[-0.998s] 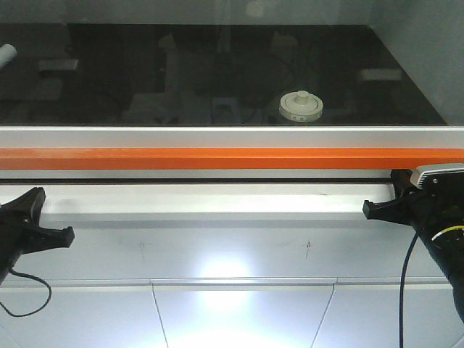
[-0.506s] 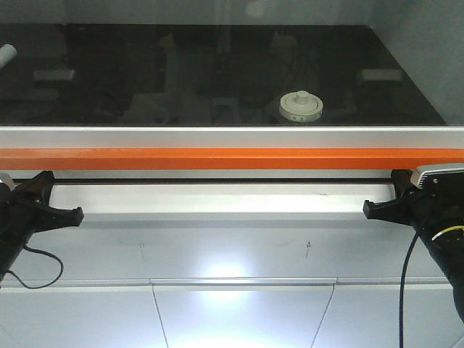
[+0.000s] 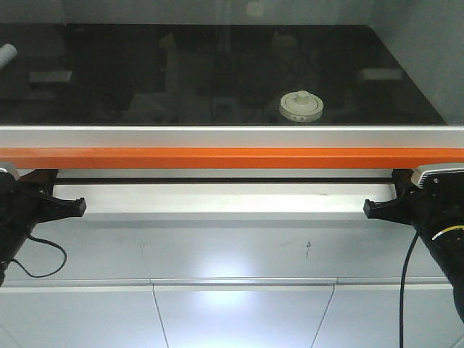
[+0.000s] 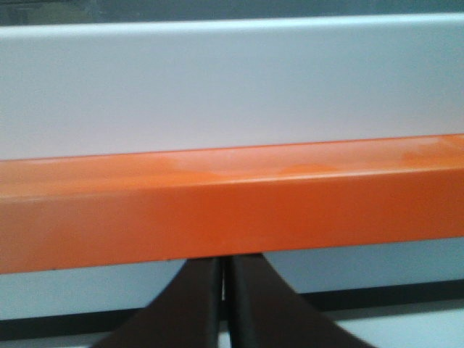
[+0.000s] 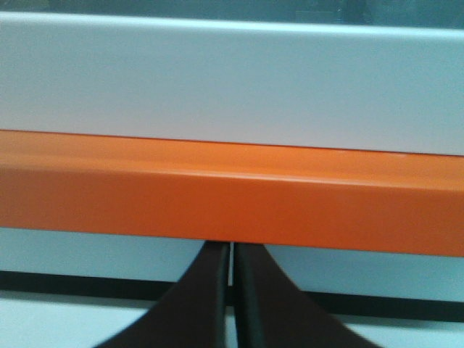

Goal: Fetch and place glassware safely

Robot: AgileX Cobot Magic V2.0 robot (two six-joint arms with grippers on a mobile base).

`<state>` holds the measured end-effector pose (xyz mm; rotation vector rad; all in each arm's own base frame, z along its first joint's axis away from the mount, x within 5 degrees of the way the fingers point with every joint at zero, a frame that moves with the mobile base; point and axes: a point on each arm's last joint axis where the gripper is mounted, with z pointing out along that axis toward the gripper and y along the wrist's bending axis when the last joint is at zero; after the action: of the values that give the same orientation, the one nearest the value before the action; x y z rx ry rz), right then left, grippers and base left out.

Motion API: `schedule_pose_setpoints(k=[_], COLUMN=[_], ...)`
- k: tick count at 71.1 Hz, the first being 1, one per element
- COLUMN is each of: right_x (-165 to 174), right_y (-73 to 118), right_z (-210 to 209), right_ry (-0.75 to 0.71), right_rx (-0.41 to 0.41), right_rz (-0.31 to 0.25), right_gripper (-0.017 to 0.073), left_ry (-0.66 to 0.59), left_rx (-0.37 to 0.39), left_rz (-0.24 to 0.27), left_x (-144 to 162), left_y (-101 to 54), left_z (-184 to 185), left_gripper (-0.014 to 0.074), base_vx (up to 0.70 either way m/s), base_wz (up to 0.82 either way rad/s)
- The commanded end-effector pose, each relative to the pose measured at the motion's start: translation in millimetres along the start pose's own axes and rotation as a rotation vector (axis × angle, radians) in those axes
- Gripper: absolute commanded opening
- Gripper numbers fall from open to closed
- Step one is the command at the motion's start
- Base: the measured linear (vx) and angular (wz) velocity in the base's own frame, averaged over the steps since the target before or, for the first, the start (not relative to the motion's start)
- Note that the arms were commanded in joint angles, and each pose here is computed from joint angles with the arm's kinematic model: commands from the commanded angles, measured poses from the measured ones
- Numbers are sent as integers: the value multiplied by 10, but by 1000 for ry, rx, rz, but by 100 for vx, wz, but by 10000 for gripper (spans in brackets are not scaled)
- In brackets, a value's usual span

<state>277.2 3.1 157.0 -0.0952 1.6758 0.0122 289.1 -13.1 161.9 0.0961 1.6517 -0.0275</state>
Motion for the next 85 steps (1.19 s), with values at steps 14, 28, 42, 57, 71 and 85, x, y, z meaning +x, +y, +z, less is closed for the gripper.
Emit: schedule_pose_setpoints(k=[14, 28, 42, 57, 71, 85], right_x=[-408, -602, -841, -1155, -1496, -1798], right_y=[-20, -30, -46, -47, -54, -76], right_z=[-26, -14, -9, -8, -8, -25], right_ry=[-273, -303, -337, -379, -418, -464], right_rx=[11, 11, 16, 5, -4, 7], right_rz=[-15, -25, -33, -61, -75, -85], right_gripper=[-1, -1, -1, -1, -1, -1], left_ry=[-282, -337, -387, -448, -520, -570], left_rx=[10, 3, -3, -9, -16, -25], left_rz=[15, 27, 34, 41, 48, 54], left_x=[-615, -946, -1236, -1538, -1867, -2202], left_y=[20, 38, 50, 61, 73, 87], left_z=[82, 85, 30, -59, -158, -251], left_gripper=[-7, -7, -7, -7, -7, -7], base_vx=[0, 0, 0, 0, 0, -1], base_wz=[0, 1, 0, 0, 0, -2])
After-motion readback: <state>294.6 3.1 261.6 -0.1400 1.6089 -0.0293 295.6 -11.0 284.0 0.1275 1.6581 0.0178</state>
